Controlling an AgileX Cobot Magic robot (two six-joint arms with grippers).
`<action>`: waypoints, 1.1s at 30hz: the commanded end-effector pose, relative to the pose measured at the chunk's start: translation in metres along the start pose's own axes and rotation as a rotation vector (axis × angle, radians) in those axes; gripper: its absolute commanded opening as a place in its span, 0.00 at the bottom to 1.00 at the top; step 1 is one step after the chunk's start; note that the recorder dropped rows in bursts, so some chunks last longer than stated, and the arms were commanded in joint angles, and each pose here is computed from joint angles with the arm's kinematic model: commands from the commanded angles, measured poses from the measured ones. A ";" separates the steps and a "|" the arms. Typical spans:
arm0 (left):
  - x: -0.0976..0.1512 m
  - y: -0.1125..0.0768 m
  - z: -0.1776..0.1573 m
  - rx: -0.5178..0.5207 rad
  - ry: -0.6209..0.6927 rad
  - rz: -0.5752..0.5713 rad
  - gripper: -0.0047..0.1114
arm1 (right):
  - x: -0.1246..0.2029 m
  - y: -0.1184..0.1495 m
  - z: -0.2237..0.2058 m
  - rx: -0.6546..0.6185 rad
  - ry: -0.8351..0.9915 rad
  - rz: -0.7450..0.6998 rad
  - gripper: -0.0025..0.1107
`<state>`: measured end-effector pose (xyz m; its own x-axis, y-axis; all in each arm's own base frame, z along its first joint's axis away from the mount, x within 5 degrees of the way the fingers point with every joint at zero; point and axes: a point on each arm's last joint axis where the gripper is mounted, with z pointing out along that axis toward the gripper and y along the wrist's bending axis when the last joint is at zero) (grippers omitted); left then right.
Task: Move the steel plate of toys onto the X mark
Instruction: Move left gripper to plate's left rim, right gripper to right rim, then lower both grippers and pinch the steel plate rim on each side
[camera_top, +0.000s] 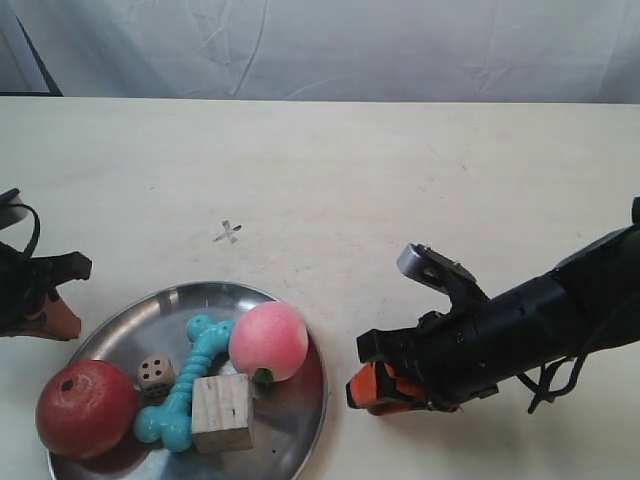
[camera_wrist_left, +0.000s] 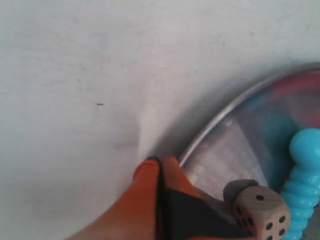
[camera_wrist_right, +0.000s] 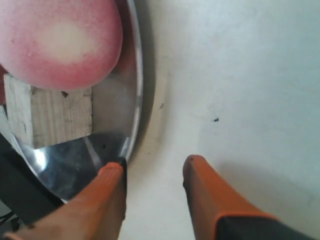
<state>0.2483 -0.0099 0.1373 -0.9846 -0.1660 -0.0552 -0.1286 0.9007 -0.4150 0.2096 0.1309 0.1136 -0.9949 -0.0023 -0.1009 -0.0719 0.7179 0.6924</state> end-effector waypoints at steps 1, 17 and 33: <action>0.001 -0.003 0.000 0.014 0.018 0.026 0.14 | 0.001 0.004 0.000 -0.036 0.016 -0.029 0.37; 0.003 -0.004 0.000 0.028 0.042 0.027 0.41 | 0.000 0.003 0.000 -0.033 0.008 -0.048 0.37; 0.009 -0.009 0.014 0.026 0.100 0.076 0.41 | 0.001 0.023 0.017 0.027 -0.014 -0.108 0.37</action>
<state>0.2423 -0.0211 0.1327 -0.9973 -0.0729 -0.0071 -0.0624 0.8968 -0.4381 0.2052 0.1523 0.1153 -0.9853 -0.0642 -0.1584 -0.1554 0.7230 0.6732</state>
